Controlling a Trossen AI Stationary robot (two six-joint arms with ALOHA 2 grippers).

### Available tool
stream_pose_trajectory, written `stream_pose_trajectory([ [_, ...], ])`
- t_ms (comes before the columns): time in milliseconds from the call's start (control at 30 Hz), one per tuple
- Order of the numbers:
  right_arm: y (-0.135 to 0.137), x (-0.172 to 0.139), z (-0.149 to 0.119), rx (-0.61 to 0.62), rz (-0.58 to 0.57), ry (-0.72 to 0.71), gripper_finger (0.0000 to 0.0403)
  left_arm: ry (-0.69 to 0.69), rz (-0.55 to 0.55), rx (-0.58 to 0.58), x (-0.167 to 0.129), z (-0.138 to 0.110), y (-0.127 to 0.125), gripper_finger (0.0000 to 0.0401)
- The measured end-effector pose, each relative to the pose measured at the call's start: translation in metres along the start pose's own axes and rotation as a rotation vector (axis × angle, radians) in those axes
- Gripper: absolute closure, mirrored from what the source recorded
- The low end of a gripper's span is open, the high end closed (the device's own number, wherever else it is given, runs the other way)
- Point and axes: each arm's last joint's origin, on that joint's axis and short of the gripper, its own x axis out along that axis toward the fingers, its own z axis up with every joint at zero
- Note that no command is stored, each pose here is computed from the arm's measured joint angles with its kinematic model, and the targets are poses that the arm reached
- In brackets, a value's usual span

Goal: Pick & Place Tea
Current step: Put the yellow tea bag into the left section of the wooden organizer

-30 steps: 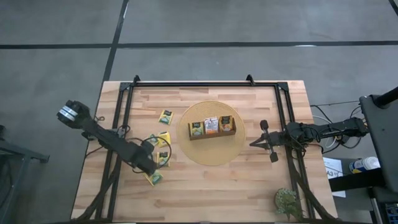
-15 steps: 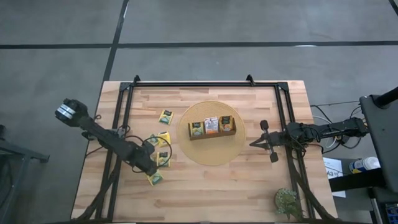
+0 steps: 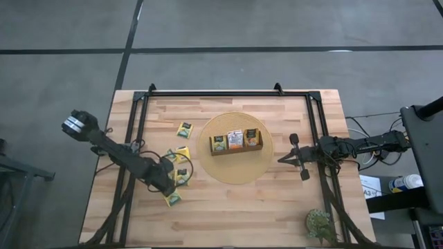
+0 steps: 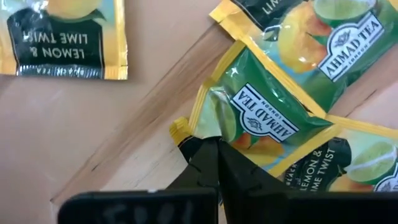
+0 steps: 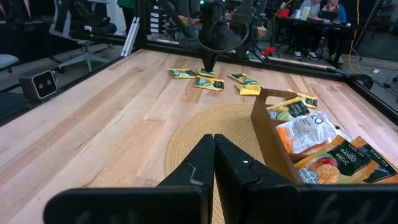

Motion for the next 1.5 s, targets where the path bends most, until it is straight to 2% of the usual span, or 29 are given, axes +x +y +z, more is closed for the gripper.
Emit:
stream_pose_trajectory([
  [233,0.000,0.000,0.000,0.000,0.000,0.000,0.0394,-0.015,0.021,0.131,-0.026,0.006,-0.015,0.0401],
  [567,0.000,0.000,0.000,0.001,0.001,0.001,0.0394,-0.195,0.027,0.254,-0.089,0.023,-0.041,0.0401],
  [733,0.000,0.000,0.000,0.002,0.000,0.001,0.0394,-0.228,0.085,0.318,-0.108,0.031,-0.043,0.0401],
  [867,0.000,0.000,0.000,0.001,0.000,0.000,0.0394,-0.224,0.156,0.346,-0.113,0.042,-0.045,0.0401],
  [1167,0.000,0.000,0.000,0.002,0.000,0.000,0.0394,-0.183,0.291,0.552,-0.106,0.075,-0.073,0.0401],
  [1500,0.000,0.000,0.000,0.000,0.000,0.000,0.0394,-0.179,0.568,0.766,-0.107,0.114,-0.117,0.0401],
])
